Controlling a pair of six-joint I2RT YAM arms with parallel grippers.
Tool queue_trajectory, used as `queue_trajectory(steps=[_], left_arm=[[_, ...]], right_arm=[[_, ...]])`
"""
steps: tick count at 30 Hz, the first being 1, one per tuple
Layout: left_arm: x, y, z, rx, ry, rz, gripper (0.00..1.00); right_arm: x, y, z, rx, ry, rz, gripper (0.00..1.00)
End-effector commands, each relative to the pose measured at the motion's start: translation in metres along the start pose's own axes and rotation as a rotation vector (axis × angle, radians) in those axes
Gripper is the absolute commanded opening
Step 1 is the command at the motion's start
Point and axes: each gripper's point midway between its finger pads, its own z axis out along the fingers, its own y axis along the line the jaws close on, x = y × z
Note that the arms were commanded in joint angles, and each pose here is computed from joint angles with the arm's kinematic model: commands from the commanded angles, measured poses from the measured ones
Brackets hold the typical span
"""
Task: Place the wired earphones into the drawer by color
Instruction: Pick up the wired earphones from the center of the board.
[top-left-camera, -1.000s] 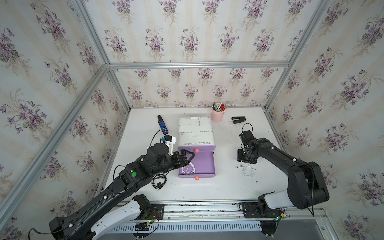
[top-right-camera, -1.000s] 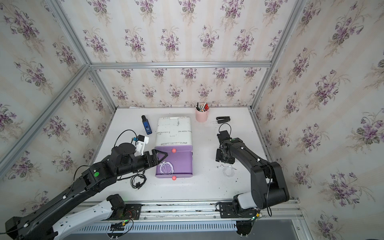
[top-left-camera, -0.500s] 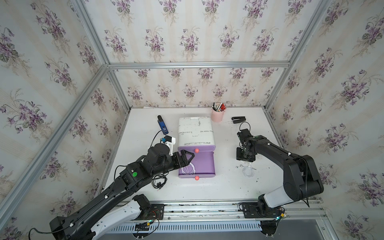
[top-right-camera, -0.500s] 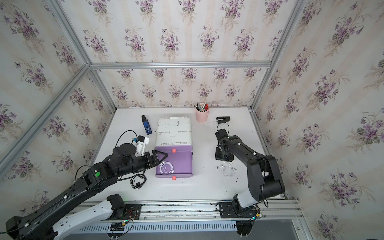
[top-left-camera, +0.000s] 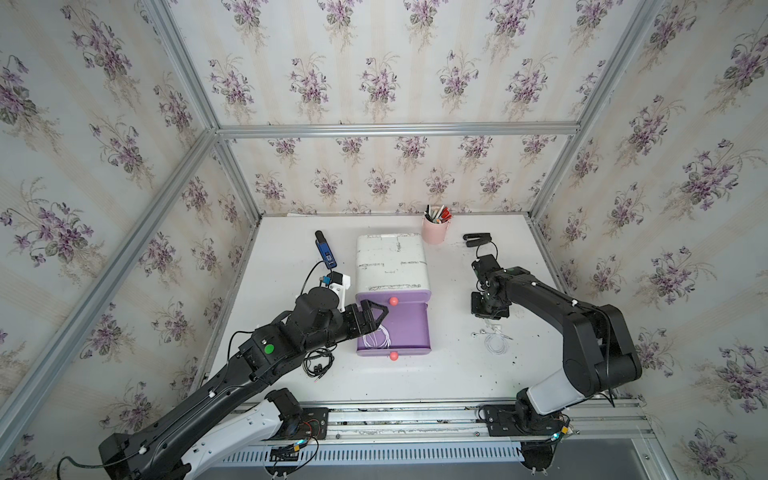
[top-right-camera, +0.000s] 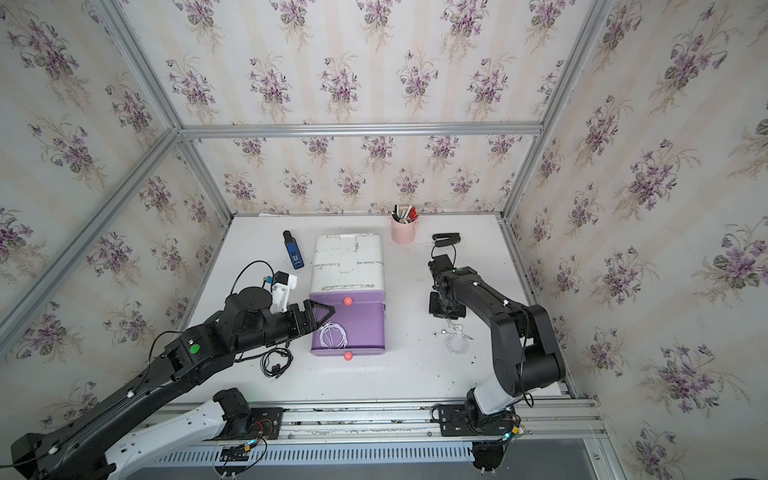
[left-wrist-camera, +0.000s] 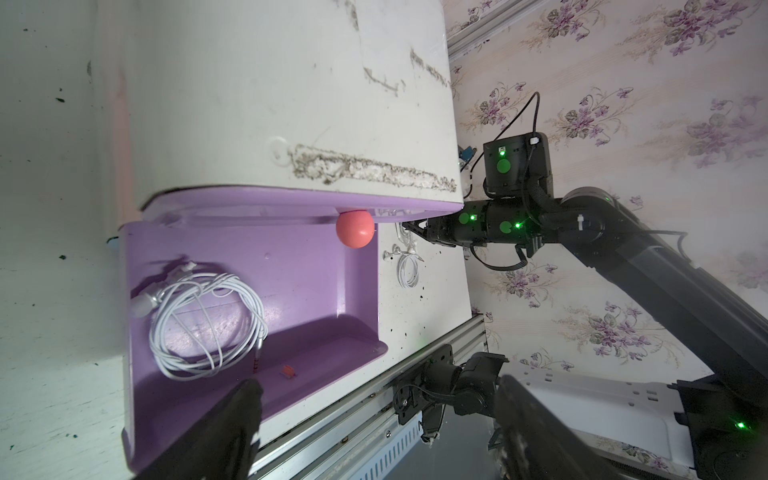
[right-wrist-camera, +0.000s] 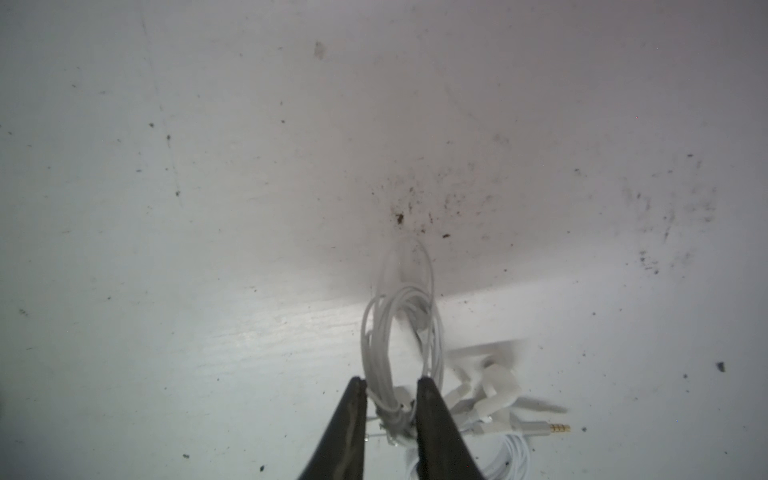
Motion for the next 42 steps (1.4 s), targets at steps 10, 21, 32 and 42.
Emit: queue_trajectory(steps=[10,21,32,42], left_arm=[[-0.002,0.001,0.000,-0.009,-0.010,0.011,0.90],[-0.009,-0.016,-0.002,0.034,-0.020,0.044,0.90],[-0.039,-0.090,-0.008,0.309,-0.108,0.216,0.96],[-0.063,-0.144,-0.008,0.613,-0.116,0.300,0.97]], right_arm=[[-0.010,-0.001,-0.024,0.001,-0.037,-0.012,0.03],[-0.038,0.024,-0.129,-0.229,-0.234,-0.009,0.00],[0.000,0.110,-0.326,-1.143,-0.504,-0.221,0.00],[0.046,0.116,-0.382,-1.481,-0.490,-0.314,0.00]])
